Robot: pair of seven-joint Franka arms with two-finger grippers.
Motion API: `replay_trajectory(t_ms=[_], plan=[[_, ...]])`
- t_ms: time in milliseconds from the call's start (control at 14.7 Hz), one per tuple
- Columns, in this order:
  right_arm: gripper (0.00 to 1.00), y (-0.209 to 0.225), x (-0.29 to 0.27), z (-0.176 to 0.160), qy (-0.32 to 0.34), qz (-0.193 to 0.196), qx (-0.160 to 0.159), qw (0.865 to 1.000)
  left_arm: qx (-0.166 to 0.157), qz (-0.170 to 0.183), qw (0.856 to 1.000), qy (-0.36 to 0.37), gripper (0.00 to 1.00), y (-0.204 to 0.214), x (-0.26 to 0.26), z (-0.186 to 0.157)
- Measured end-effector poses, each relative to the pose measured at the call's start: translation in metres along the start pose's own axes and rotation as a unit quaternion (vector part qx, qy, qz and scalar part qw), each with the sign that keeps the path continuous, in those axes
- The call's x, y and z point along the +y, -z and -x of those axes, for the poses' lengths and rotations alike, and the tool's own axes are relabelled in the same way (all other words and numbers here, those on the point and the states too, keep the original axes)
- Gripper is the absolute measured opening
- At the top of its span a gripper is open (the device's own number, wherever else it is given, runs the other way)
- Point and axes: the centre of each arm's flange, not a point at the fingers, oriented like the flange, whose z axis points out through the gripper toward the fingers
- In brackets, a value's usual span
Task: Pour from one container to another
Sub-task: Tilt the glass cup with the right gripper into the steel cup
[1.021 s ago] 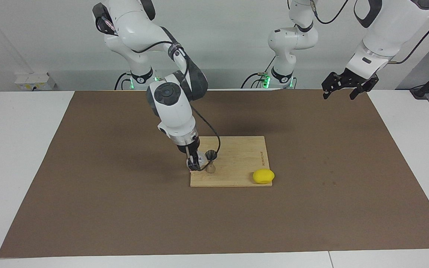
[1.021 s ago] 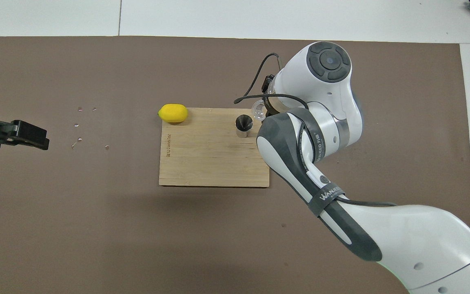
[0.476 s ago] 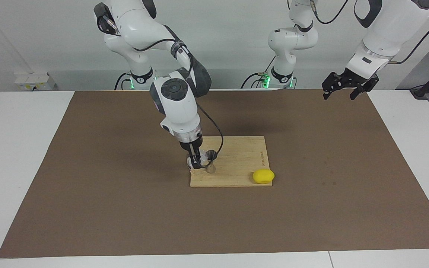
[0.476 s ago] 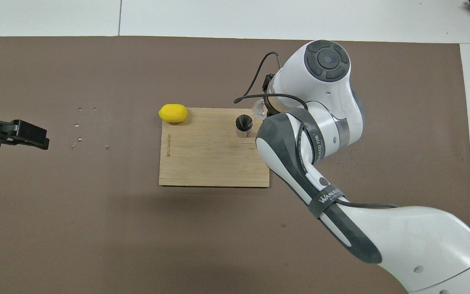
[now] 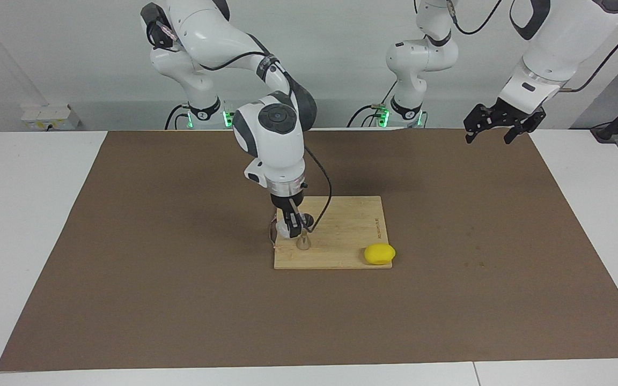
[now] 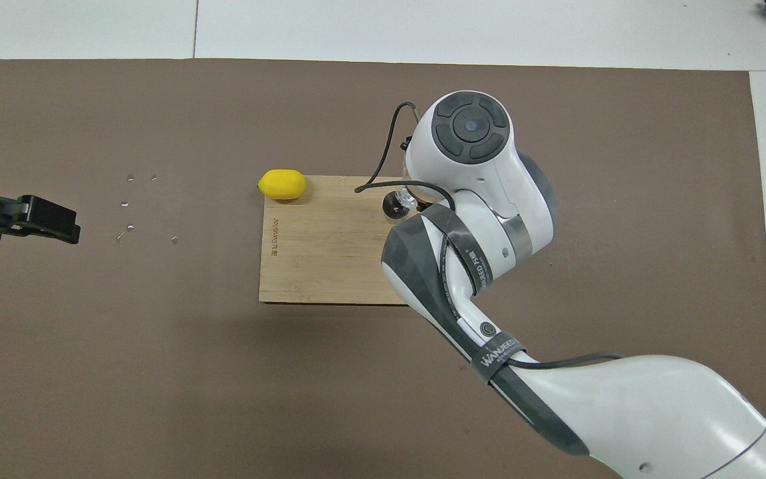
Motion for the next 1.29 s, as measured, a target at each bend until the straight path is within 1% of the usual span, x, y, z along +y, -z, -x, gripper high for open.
replay_trajectory(t_ms=[680, 1293], plan=[[0.51, 0.0004, -0.0001, -0.0002, 0.004, -0.002, 0.007, 1.000, 0.000, 0.000, 1.000, 0.000, 1.00, 0.0000, 0.0000, 0.0000], [0.51, -0.0003, -0.0002, -0.0030, 0.031, -0.005, 0.031, 0.999, 0.000, 0.000, 1.000, 0.000, 1.00, 0.0000, 0.0000, 0.0000]])
